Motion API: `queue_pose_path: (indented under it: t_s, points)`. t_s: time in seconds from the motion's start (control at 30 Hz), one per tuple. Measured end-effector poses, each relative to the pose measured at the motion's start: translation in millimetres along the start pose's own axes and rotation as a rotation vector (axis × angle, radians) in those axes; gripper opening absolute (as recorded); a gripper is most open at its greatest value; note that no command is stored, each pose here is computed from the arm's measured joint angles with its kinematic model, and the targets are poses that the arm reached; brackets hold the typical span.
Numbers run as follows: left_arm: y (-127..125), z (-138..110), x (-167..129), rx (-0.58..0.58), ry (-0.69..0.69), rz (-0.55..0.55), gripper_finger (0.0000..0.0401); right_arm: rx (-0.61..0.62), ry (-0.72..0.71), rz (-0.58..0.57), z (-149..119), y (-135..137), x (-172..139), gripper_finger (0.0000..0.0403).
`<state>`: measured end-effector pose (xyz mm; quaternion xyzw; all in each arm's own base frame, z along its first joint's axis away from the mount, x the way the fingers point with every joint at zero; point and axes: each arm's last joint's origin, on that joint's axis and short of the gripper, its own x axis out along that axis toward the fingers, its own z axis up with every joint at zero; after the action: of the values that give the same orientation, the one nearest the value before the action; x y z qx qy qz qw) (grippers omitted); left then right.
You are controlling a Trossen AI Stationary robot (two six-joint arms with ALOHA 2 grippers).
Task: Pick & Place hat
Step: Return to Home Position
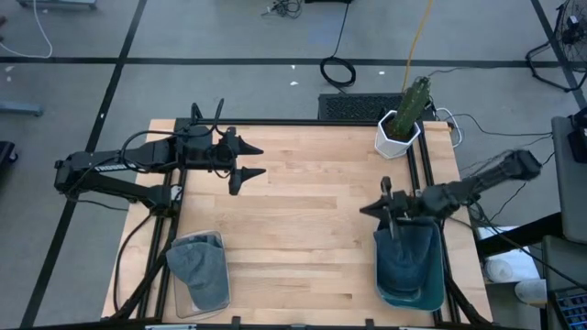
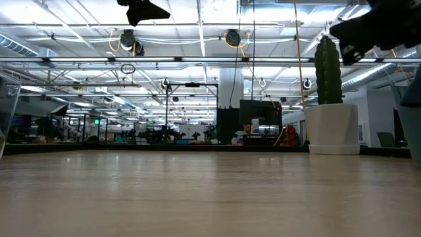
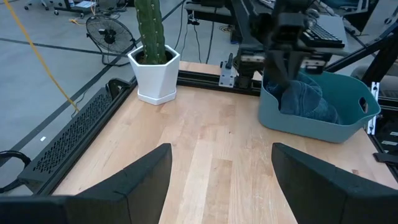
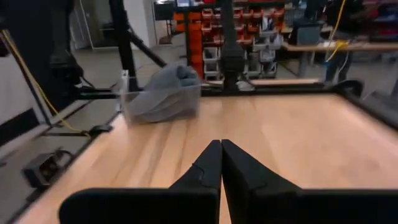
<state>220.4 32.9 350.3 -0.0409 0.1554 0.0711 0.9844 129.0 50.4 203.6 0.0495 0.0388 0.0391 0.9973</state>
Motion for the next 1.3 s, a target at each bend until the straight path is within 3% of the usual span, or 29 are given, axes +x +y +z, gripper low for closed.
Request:
queue_pose_path:
  t_s: [0.2, 0.37, 0.67, 1.1, 1.2, 1.3]
  points:
    - [0, 0, 0, 0.0, 0.0, 0.0, 0.028, -0.102, -0.01, -0.014, 7, -30, -4, 0.0]
    - [0, 0, 0, 0.0, 0.001, 0.0, 0.028, -0.107, -0.011, -0.115, -14, -46, -11, 0.0]
    - [0, 0, 0, 0.0, 0.0, -0.001, 0.028, -0.088, -0.038, -0.122, -32, -49, -19, 0.0]
    - [0, 4, -1, 0.03, -0.038, -0.018, 0.028, -0.052, -0.109, -0.117, -28, -48, -23, 0.0]
    - [-2, -11, -1, 0.055, -0.031, -0.077, 0.028, -0.052, -0.098, -0.119, -29, -48, -23, 0.0]
    - [1, -45, -2, 0.029, -0.149, -0.027, 0.028, -0.053, -0.076, -0.121, -31, -49, -23, 0.0]
